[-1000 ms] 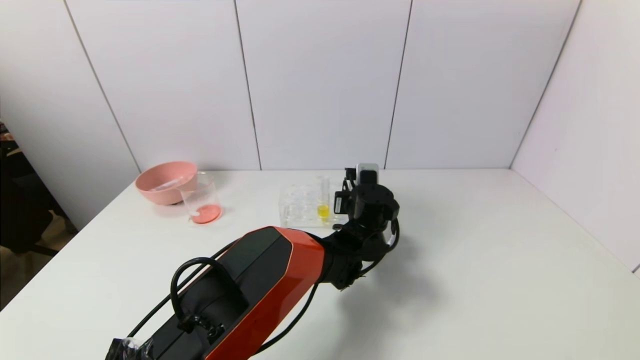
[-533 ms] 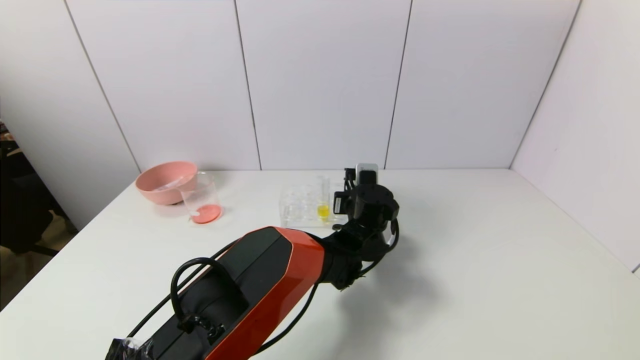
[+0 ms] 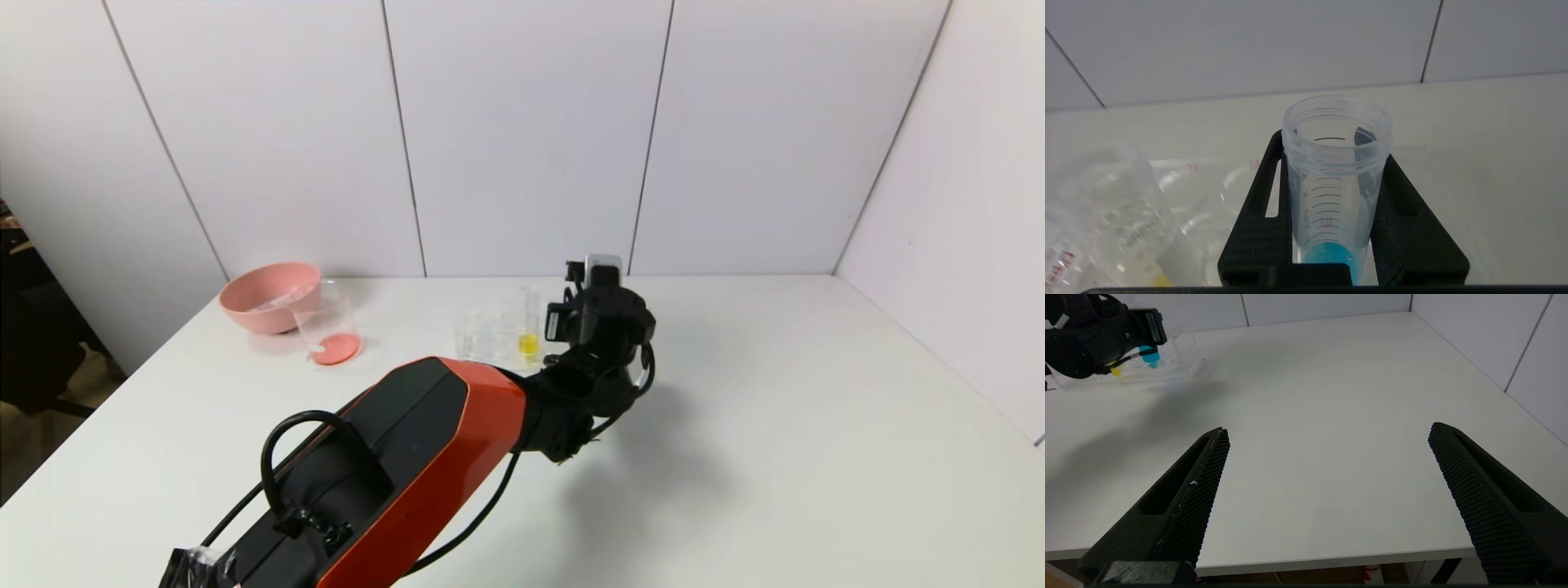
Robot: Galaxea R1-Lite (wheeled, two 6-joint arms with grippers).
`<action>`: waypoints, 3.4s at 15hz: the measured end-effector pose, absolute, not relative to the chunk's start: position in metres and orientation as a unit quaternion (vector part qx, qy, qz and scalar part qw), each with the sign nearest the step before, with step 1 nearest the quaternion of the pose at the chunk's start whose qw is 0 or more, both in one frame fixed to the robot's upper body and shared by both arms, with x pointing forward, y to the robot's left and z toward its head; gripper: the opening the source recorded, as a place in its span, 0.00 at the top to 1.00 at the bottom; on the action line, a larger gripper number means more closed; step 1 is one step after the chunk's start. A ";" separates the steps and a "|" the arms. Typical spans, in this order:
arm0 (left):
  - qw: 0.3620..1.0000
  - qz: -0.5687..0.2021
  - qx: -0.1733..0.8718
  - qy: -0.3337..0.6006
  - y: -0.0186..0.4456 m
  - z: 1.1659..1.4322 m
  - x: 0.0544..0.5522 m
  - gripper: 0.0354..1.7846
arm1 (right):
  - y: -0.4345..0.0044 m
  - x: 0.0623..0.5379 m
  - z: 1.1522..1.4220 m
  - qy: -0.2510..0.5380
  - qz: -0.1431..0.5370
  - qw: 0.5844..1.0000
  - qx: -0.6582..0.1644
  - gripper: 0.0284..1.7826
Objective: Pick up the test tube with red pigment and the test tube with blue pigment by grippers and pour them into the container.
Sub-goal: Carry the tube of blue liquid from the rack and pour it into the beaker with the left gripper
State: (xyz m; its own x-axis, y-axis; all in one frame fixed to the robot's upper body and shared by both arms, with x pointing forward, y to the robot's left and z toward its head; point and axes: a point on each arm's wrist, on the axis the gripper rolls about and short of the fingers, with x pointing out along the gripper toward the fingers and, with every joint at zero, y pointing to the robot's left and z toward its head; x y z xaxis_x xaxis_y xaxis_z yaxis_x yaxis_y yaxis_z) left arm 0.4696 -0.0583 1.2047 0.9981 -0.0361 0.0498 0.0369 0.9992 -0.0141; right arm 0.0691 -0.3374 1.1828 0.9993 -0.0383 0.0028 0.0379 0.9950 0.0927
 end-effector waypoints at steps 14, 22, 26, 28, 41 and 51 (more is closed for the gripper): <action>0.997 -0.041 -0.039 -0.052 -0.047 1.266 0.441 0.71 | -0.337 0.069 1.183 -0.002 -0.019 0.999 0.046 0.00; 0.971 -0.239 0.009 -0.006 0.042 1.284 0.378 0.71 | -0.337 0.069 1.183 -0.002 -0.019 0.999 0.046 0.00; 0.948 -0.318 0.013 0.001 0.135 1.304 0.355 0.71 | -0.337 0.069 1.183 -0.002 -0.019 0.999 0.046 0.00; 0.944 -0.330 0.012 0.000 0.190 1.310 0.350 0.71 | -0.337 0.069 1.183 -0.002 -0.019 0.999 0.046 0.00; 0.959 -0.279 0.039 -0.033 0.432 1.288 0.351 0.71 | -0.337 0.069 1.183 -0.002 -0.019 0.999 0.046 0.00; 0.952 -0.307 0.008 0.000 0.455 1.298 0.445 0.71 | -0.337 0.069 1.183 -0.002 -0.019 0.999 0.046 0.00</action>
State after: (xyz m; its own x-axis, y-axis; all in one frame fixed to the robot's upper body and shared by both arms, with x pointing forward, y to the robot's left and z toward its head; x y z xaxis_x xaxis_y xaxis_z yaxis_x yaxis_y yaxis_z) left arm 0.4450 0.4548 1.2976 0.8110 -0.5850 -0.0052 0.5850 0.8109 0.0158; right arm 0.0691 -0.3374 1.1828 0.9993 -0.0383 0.0028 0.0379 0.9950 0.0927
